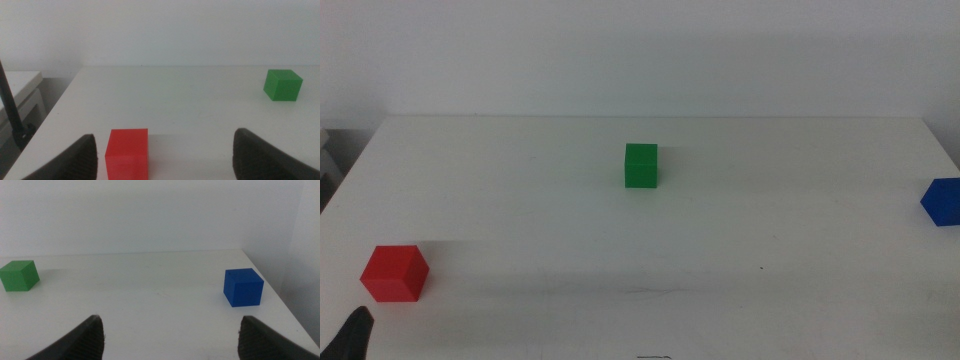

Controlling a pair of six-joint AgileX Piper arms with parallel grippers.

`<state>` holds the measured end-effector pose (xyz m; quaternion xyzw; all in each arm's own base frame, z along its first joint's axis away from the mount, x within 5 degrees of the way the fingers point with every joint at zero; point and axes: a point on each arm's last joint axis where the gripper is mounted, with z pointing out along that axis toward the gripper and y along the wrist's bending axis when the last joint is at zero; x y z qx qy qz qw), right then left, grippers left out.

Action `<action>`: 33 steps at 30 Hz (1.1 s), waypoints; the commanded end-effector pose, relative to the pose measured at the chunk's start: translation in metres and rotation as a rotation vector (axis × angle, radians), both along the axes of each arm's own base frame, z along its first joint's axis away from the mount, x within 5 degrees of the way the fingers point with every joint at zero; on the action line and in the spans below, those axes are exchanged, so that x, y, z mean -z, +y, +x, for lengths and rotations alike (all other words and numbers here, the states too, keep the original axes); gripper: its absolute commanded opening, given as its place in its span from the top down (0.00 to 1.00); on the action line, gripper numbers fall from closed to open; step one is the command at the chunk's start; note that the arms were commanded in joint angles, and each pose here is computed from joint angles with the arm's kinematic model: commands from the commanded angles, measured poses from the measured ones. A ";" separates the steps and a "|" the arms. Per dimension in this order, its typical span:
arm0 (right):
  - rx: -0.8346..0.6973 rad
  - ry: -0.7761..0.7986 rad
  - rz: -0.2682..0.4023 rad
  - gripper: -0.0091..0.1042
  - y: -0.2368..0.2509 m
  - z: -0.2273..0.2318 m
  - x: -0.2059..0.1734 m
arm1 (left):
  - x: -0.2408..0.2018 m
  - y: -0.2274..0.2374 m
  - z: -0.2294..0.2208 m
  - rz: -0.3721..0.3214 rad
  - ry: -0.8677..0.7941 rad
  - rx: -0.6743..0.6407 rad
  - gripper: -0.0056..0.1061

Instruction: Stack red cubes first, then green, then blue cubes in a specific spot.

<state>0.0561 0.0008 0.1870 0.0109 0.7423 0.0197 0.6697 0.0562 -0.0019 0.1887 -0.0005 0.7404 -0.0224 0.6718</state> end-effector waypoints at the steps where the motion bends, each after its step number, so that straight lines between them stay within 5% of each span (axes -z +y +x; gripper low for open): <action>1: -0.001 -0.116 -0.023 0.09 0.000 -0.002 -0.016 | -0.015 0.001 0.000 -0.021 -0.092 -0.014 0.13; 7: -0.001 -0.116 -0.023 0.09 0.000 -0.002 -0.016 | -0.066 0.005 0.011 -0.019 0.041 -0.082 0.13; 19: -0.001 -0.116 -0.023 0.09 0.000 -0.002 -0.016 | -0.169 0.009 0.073 -0.027 0.723 -0.082 0.13; 33: -0.001 -0.116 -0.023 0.09 0.000 -0.002 -0.016 | -0.136 0.015 0.164 -0.019 1.071 -0.075 0.13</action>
